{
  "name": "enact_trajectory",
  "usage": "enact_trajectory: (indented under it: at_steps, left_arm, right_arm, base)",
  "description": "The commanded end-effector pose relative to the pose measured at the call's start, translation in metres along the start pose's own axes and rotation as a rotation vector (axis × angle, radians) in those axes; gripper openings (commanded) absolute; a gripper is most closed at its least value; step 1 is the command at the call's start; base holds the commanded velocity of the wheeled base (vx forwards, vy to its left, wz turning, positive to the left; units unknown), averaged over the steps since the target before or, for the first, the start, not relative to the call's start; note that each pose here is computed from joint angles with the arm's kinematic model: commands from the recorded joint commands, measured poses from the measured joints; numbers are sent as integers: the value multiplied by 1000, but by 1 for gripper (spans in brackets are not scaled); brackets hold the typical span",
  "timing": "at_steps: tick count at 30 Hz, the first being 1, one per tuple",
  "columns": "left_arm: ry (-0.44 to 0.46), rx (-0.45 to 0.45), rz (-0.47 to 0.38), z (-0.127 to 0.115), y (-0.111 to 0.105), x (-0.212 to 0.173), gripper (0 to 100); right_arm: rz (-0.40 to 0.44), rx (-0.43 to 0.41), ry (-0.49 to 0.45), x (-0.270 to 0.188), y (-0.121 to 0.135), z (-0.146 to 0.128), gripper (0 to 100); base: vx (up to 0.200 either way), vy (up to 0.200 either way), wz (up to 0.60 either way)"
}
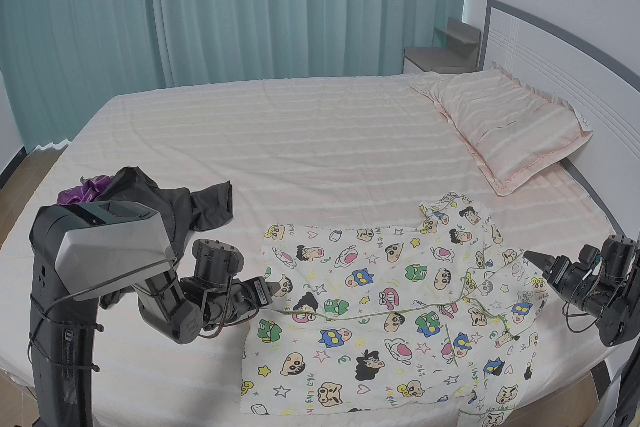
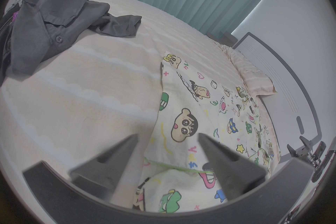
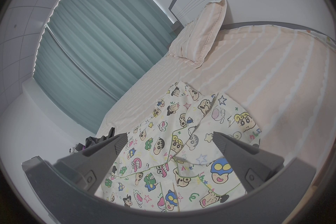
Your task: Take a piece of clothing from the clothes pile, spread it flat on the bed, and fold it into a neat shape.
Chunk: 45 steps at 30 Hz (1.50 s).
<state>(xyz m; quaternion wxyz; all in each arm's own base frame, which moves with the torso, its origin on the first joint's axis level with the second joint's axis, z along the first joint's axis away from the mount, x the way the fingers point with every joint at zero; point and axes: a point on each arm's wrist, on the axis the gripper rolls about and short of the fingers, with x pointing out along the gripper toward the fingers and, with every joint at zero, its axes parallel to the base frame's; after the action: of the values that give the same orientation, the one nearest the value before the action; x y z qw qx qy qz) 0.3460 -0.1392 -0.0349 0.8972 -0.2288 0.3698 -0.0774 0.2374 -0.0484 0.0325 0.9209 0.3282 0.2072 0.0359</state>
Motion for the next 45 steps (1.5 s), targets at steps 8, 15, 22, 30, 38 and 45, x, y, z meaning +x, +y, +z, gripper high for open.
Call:
enact_trajectory:
  at_steps: [8,15,22,30,38,45]
  left_arm:
    - [14,13,-21,-2,-8,21,100]
    - [24,6,-14,-3,-8,22,0]
    - [18,3,2,-2,-4,21,0]
    - [12,9,39,-5,0,17,0]
    - [8,1,70,-2,7,4,0]
    - [-1,69,111,0,15,0,0]
  right_arm:
    - [3,-3,-5,0,0,0,100]
    - [5,-2,-2,1,0,0,100]
    - [6,-3,-4,0,0,0,100]
    - [4,-2,-3,0,0,0,100]
    - [3,-1,-2,0,0,0,100]
    - [1,2,4,-1,0,-1,100]
  base:
    - [0,0,0]
    - [0,0,0]
    - [0,0,0]
    - [0,0,0]
    - [0,0,0]
    - [0,0,0]
